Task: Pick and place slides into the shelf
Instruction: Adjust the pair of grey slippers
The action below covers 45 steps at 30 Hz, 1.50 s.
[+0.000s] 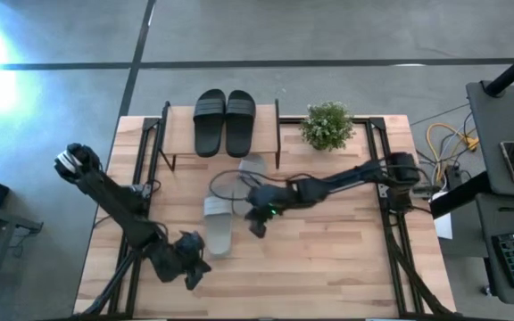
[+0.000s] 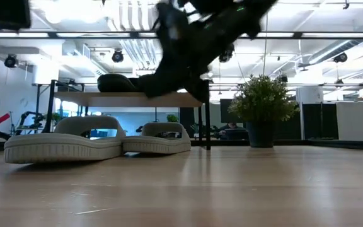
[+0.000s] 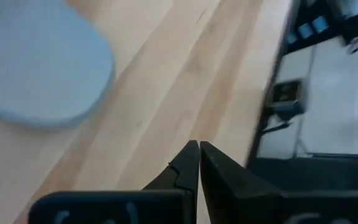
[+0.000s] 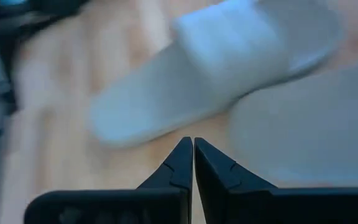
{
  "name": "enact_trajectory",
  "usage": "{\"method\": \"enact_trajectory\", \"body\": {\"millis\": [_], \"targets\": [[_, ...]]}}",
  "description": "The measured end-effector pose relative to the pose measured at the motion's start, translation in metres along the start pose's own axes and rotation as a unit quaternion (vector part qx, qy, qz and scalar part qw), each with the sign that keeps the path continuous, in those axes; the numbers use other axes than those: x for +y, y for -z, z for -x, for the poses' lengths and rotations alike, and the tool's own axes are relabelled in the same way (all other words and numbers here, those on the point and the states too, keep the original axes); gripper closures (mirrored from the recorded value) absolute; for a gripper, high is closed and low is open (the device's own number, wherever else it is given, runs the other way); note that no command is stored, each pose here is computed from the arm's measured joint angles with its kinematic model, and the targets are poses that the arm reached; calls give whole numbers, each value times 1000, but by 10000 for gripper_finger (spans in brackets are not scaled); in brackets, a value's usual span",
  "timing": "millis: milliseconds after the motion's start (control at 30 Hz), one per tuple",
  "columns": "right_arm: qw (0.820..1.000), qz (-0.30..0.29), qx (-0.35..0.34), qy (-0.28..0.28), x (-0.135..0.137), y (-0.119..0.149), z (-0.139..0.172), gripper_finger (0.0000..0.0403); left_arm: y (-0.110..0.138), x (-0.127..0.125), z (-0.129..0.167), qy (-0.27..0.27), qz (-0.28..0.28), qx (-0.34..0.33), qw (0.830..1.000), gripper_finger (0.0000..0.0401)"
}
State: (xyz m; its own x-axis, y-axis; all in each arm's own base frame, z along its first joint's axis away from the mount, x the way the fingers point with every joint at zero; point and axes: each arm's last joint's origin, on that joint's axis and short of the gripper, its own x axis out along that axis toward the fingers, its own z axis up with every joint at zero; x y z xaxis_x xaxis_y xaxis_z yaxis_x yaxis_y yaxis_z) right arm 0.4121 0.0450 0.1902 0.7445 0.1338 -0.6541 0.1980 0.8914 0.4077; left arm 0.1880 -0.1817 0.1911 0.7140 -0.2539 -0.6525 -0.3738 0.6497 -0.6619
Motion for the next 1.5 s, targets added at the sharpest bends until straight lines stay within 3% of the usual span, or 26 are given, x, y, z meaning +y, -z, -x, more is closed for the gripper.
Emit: {"method": "enact_trajectory", "body": {"millis": [133,367,700,900,1067,1233,1367,1500], "targets": [[998,-9,37,51,-23,-11,-19,394,16,4,-13,-17,-5,13,1000,401],[994,-24,73,76,-43,-6,-46,394,27,9,-33,-20,-10,1,1000,401],[991,1,109,82,-32,5,-48,394,25,27,-39,-58,-20,-69,996,401],[990,19,121,73,-16,12,-45,394,19,33,-40,-66,-13,-78,995,401],[997,35,57,48,0,-9,-23,394,18,27,-39,-48,12,-81,995,401],[996,49,15,68,3,-28,7,394,14,12,-39,-17,23,-86,996,401],[995,64,7,77,12,-37,39,394,12,2,-37,-5,17,-87,996,401],[989,71,43,120,13,-28,61,394,14,4,-41,-15,10,-86,996,401]]}}
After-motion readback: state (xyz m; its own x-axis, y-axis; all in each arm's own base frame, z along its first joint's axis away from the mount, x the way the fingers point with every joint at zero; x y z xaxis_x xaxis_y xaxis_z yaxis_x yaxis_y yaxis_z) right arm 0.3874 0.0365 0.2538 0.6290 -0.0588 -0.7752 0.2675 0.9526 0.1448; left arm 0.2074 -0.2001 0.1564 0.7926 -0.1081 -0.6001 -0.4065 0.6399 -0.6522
